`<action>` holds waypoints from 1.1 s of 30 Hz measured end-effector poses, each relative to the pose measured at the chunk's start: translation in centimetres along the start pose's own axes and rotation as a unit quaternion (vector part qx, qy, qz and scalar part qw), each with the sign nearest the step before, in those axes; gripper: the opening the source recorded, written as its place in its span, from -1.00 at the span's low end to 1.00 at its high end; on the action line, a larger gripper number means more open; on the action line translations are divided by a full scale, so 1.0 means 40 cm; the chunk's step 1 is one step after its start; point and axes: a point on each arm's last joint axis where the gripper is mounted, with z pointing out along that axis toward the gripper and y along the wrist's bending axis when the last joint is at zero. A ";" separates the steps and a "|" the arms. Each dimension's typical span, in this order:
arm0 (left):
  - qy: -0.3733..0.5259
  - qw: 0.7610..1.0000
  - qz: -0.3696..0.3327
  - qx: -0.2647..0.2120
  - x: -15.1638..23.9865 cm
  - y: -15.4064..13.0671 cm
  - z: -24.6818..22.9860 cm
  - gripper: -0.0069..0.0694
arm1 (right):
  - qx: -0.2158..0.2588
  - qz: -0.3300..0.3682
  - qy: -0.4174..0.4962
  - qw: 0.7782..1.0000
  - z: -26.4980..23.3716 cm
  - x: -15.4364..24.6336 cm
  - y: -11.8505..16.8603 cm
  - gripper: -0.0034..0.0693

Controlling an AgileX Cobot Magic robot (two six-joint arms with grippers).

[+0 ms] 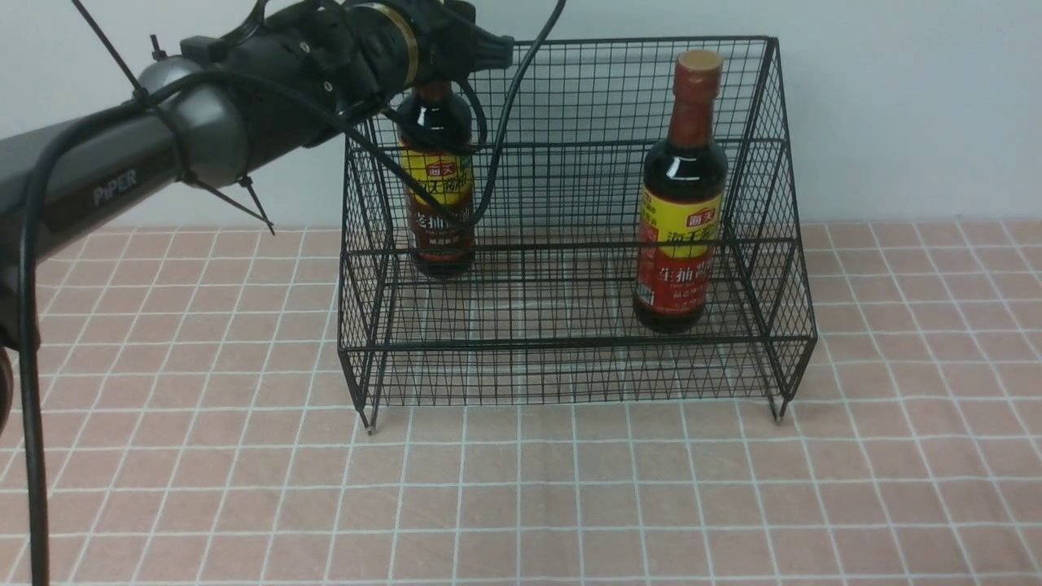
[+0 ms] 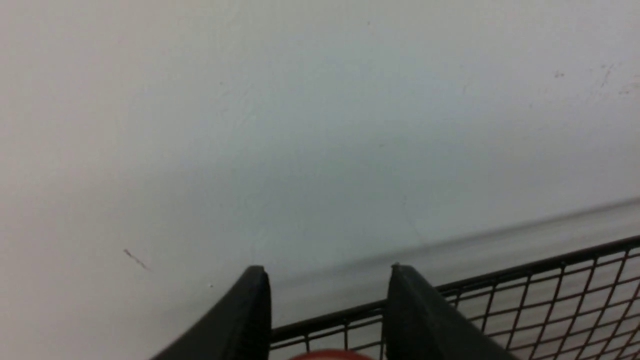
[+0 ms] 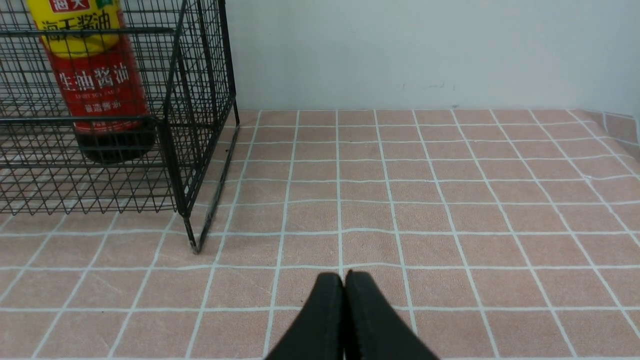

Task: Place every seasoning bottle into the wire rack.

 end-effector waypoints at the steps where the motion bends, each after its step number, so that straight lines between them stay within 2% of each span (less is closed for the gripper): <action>1: -0.003 1.000 0.000 0.000 -0.006 0.000 -0.005 -0.07 | 0.000 0.000 0.000 1.000 0.000 0.000 0.000 -0.94; 14: -0.051 0.998 0.026 -0.007 -0.102 0.010 -0.083 -0.07 | 0.000 0.000 0.000 1.000 0.000 0.000 0.000 -0.94; 21: -0.105 0.994 0.034 -0.014 -0.203 0.020 -0.185 -0.09 | 0.000 0.000 0.000 1.000 0.000 0.000 0.000 -0.94; 23: -0.117 0.993 0.032 -0.016 -0.225 0.024 -0.212 -0.16 | 0.000 0.000 0.000 1.000 0.000 0.000 0.000 -0.94; 29: -0.174 0.983 0.019 -0.051 -0.336 0.054 -0.376 -0.72 | 0.000 0.000 0.000 1.000 0.000 0.000 0.000 -0.94; 33: -0.203 0.974 0.023 -0.098 -0.399 0.087 -0.518 -0.82 | 0.000 0.000 0.000 1.000 0.000 0.000 0.000 -0.94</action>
